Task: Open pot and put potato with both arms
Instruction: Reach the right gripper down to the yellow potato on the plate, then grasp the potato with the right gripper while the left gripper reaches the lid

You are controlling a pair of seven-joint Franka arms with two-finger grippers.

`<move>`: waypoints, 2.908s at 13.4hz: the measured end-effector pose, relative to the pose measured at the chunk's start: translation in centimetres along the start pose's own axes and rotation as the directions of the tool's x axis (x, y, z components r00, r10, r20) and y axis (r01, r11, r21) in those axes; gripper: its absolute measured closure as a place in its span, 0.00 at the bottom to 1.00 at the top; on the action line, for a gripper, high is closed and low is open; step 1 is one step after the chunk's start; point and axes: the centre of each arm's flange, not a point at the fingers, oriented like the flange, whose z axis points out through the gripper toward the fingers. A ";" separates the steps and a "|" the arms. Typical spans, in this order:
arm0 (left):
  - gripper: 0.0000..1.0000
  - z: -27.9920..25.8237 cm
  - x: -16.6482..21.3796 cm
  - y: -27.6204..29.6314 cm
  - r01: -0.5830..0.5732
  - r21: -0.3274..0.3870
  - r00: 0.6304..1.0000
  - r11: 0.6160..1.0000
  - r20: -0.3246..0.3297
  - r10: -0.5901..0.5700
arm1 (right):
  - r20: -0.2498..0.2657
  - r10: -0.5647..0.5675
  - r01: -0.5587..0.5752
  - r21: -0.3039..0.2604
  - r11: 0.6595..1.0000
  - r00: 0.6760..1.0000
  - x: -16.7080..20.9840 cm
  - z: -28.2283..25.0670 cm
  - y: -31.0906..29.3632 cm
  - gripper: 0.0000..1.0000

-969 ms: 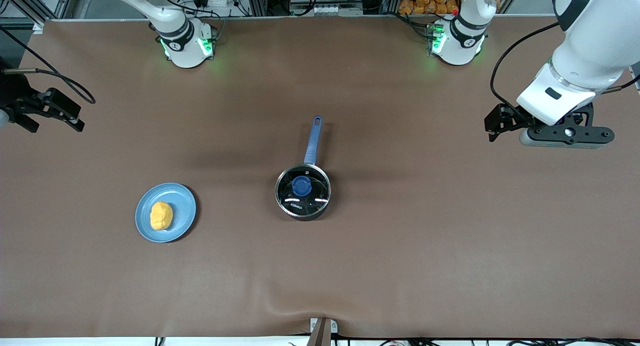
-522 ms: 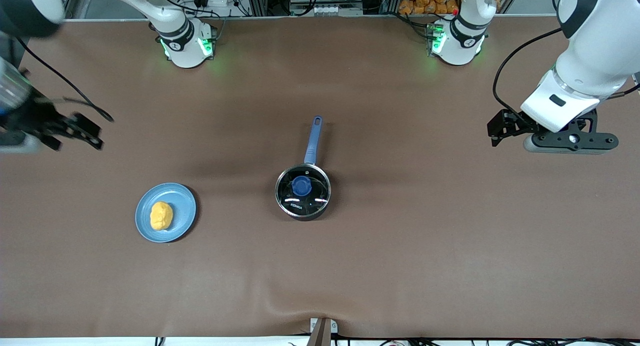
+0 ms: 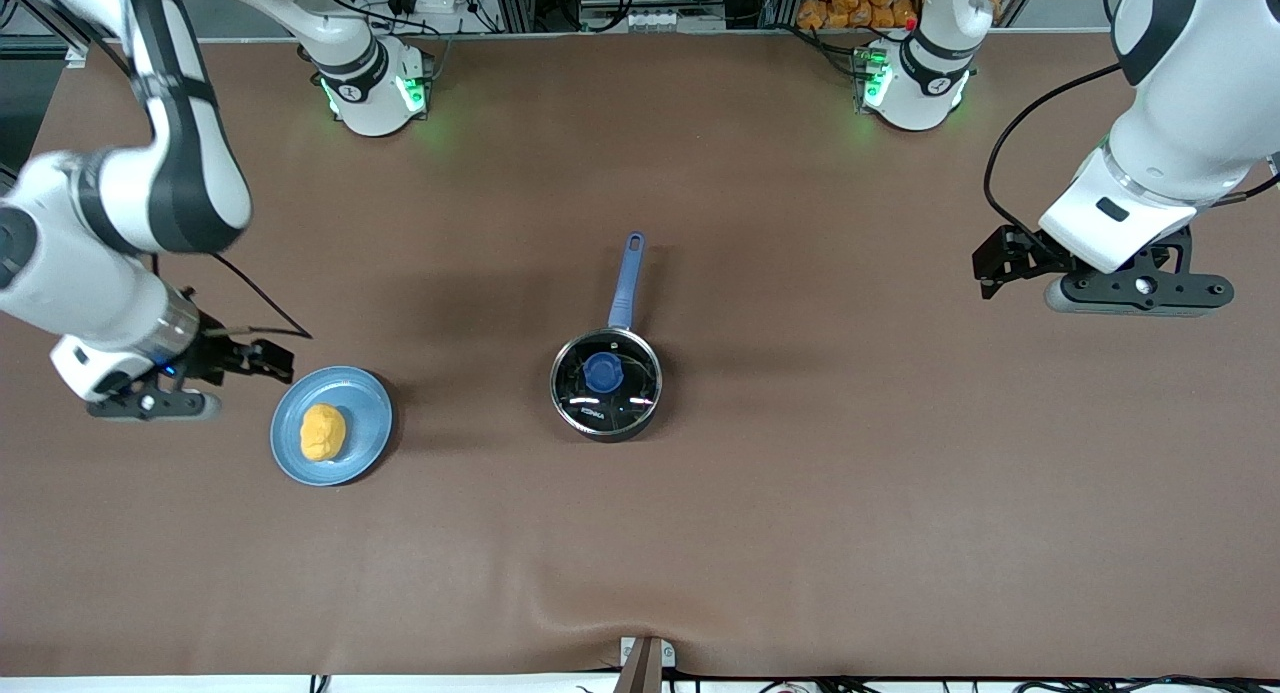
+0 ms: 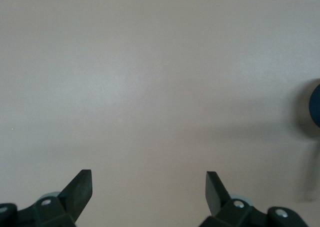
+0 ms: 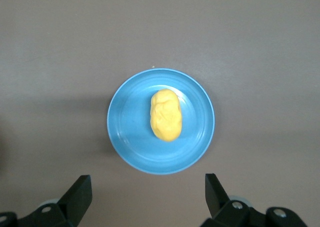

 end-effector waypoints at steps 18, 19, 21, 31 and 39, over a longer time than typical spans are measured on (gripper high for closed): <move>0.00 0.4 0.1 2.1 -0.015 -0.002 1.000 1.000 0.004 0.015 | -0.140 0.018 -0.021 -0.017 1.000 0.990 -0.6 19.9 1.2 0.09; 0.00 0.7 0.0 4.5 -0.006 -0.001 1.000 1.000 0.004 0.006 | -0.141 0.018 -0.021 -0.016 1.000 0.990 -0.6 19.9 1.2 0.21; 0.00 1.5 0.2 9.9 0.019 -0.007 1.000 1.000 -0.003 -0.019 | -0.147 0.016 -0.019 -0.015 1.000 0.989 -0.5 19.8 1.0 0.43; 0.00 15.0 -1.9 38.6 0.205 -0.147 0.974 0.968 -0.067 -0.217 | -0.109 -0.017 0.018 0.008 1.000 0.994 1.9 11.4 -2.0 0.45; 0.00 21.7 -1.4 42.1 0.270 -0.266 0.947 0.925 -0.099 -0.305 | 0.058 0.020 -0.029 0.157 0.987 0.998 2.5 0.5 -4.9 0.45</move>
